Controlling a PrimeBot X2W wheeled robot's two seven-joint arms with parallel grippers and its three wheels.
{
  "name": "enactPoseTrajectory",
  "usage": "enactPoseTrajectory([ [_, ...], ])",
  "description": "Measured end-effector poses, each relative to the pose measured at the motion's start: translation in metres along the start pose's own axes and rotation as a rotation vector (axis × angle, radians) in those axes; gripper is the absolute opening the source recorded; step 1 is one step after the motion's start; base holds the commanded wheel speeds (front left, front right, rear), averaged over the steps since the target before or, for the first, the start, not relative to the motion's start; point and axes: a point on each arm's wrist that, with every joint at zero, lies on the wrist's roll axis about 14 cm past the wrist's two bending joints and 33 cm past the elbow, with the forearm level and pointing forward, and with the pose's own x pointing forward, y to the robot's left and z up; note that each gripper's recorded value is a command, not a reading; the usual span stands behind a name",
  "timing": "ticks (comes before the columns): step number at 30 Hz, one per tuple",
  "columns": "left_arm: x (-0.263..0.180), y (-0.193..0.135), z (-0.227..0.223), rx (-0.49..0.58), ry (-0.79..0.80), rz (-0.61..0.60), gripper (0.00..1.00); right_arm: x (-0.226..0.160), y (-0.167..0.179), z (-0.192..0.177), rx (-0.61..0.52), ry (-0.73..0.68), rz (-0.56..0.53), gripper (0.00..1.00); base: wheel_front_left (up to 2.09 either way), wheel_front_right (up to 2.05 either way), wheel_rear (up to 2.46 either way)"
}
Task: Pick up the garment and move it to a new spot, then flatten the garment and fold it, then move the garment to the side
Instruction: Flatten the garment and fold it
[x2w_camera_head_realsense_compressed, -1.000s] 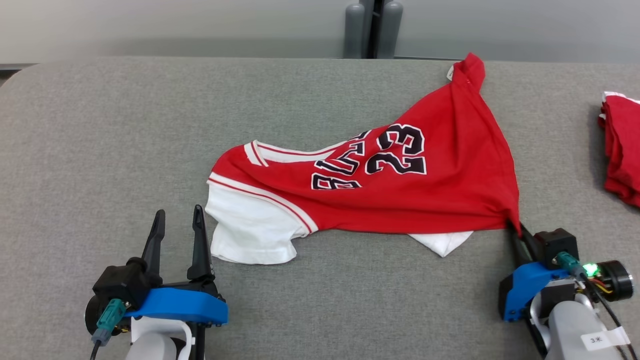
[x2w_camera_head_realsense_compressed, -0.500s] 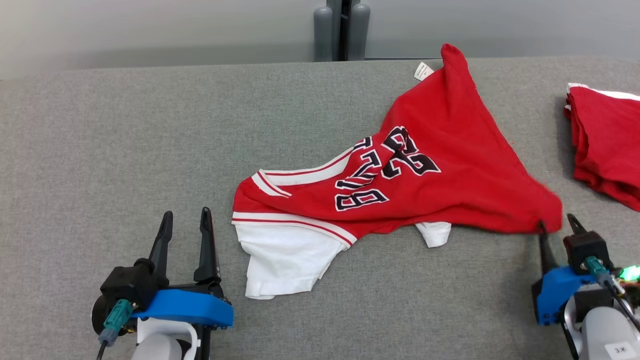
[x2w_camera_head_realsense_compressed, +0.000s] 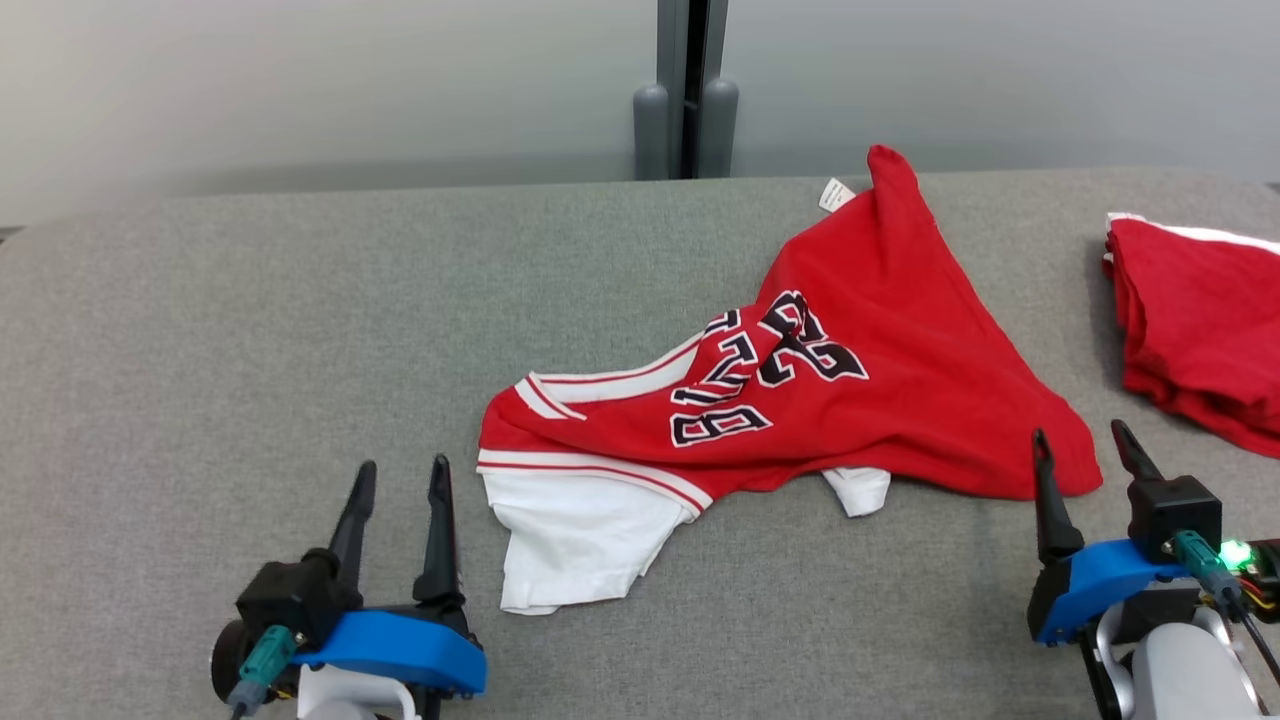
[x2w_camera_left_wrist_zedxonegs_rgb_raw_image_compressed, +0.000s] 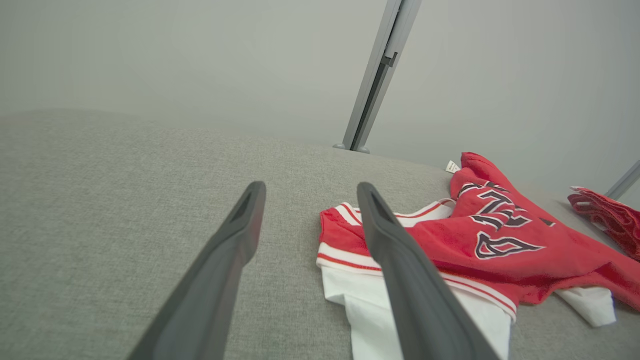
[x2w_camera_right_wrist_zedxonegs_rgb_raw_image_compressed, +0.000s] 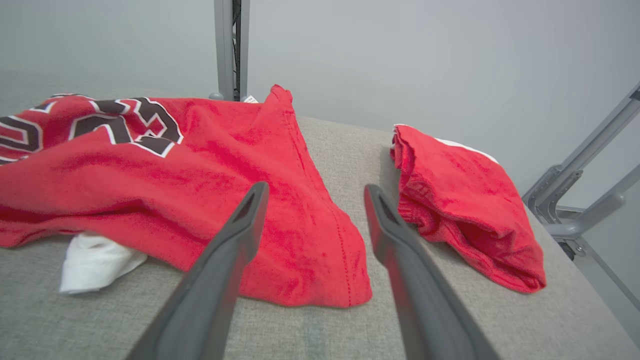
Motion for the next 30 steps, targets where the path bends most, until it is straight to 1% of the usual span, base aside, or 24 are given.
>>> enactPoseTrajectory([
  [3, -0.008, -0.007, -0.001, 0.001, 0.004, -0.019, 1.0, -0.002, 0.009, 0.024, 0.05, -0.079, 0.023, 1.0, 0.0, 0.0, 0.0],
  [7, -0.019, -0.013, -0.001, -0.001, 0.004, -0.028, 1.0, -0.012, 0.021, 0.042, 0.122, -0.144, 0.057, 1.0, 0.0, 0.0, 0.0],
  [11, -0.032, -0.016, -0.002, -0.005, 0.006, -0.031, 1.0, -0.024, 0.028, 0.051, 0.189, -0.181, 0.077, 1.0, 0.0, 0.0, 0.0],
  [17, -0.042, -0.017, -0.006, -0.011, 0.015, -0.027, 1.0, -0.037, 0.032, 0.048, 0.273, -0.185, 0.086, 1.0, 0.0, 0.0, 0.0],
  [20, -0.046, -0.017, -0.009, -0.012, 0.024, -0.026, 1.0, -0.039, 0.036, 0.046, 0.291, -0.179, 0.094, 1.0, 0.0, 0.0, 0.0],
  [30, -0.046, -0.013, -0.009, -0.011, 0.024, -0.002, 1.0, -0.041, 0.045, 0.041, 0.28, -0.16, 0.119, 1.0, 0.0, 0.0, 0.0],
])
